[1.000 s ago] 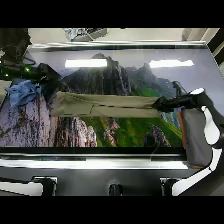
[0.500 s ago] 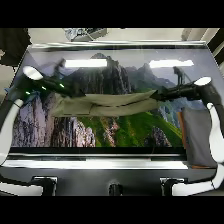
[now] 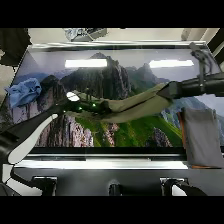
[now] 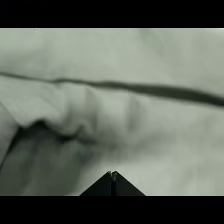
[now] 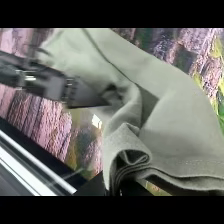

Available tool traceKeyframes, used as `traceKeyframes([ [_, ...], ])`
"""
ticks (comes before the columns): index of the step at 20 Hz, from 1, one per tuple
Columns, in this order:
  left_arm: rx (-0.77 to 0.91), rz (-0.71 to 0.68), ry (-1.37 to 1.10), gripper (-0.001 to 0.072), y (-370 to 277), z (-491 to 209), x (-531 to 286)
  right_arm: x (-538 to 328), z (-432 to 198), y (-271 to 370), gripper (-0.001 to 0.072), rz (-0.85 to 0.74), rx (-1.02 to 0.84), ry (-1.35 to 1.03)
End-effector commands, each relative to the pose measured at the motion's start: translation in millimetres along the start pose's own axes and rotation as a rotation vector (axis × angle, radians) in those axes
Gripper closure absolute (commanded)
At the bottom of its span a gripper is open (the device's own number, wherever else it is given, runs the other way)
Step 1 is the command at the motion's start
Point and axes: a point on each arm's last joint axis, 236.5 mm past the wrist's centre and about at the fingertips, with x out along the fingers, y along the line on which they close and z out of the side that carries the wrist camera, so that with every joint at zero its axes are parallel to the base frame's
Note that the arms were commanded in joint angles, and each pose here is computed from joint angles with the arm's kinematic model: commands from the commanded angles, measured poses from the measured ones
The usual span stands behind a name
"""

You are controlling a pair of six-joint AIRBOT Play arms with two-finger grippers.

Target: Fold the shirts.

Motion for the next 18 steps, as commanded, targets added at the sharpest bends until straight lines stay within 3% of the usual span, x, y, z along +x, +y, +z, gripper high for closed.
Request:
traceKeyframes([
  [1,-0.043,-0.115,0.025,0.0675,-25,-19,38,-29,-17,36,0.0675,-0.006,-0.054,0.005],
  [7,-0.003,-0.189,0.174,0.0676,-62,-68,93,-37,-9,42,0.0675,-0.025,-0.064,-0.047],
  [9,0.015,-0.207,0.153,0.0678,-70,-54,87,-29,5,39,0.0675,0.006,-0.042,-0.083],
  [14,0.255,-0.034,0.057,0.068,-39,8,-28,6,39,30,0.0675,0.131,0.022,-0.147],
  [18,0.352,0.087,-0.196,0.0679,-40,59,-166,76,49,47,0.0675,0.196,0.025,-0.106],
])
